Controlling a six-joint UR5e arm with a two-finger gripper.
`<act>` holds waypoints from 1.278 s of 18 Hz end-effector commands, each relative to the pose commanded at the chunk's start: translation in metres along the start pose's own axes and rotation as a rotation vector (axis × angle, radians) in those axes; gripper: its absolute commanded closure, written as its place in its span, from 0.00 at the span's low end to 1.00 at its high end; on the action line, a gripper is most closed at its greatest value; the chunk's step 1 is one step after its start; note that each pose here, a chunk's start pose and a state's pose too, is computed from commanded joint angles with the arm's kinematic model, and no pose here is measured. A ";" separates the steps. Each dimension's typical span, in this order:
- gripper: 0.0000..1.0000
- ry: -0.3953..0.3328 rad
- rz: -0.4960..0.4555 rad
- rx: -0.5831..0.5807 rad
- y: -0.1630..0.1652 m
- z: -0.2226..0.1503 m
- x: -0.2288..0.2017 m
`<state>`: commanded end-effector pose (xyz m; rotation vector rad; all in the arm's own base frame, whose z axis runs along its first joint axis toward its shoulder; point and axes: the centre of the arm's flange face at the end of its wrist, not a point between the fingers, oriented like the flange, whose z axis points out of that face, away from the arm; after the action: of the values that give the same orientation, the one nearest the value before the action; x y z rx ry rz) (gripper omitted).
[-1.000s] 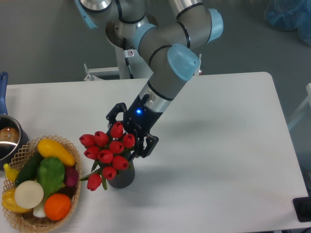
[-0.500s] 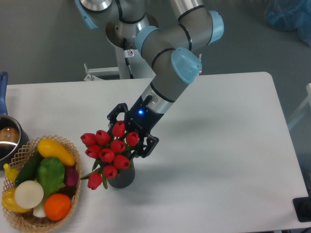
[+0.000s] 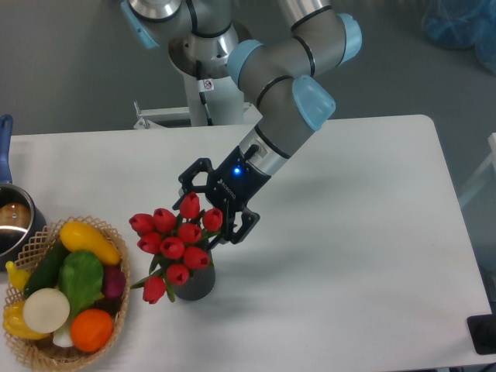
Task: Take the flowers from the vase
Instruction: 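Lower the open gripper around the tulip stems just above the vase rim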
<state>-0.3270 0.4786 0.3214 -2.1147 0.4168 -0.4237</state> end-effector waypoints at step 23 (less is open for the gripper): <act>0.00 0.014 0.035 0.045 -0.004 0.004 -0.006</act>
<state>-0.3298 0.4863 0.3214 -2.0595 0.4479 -0.4244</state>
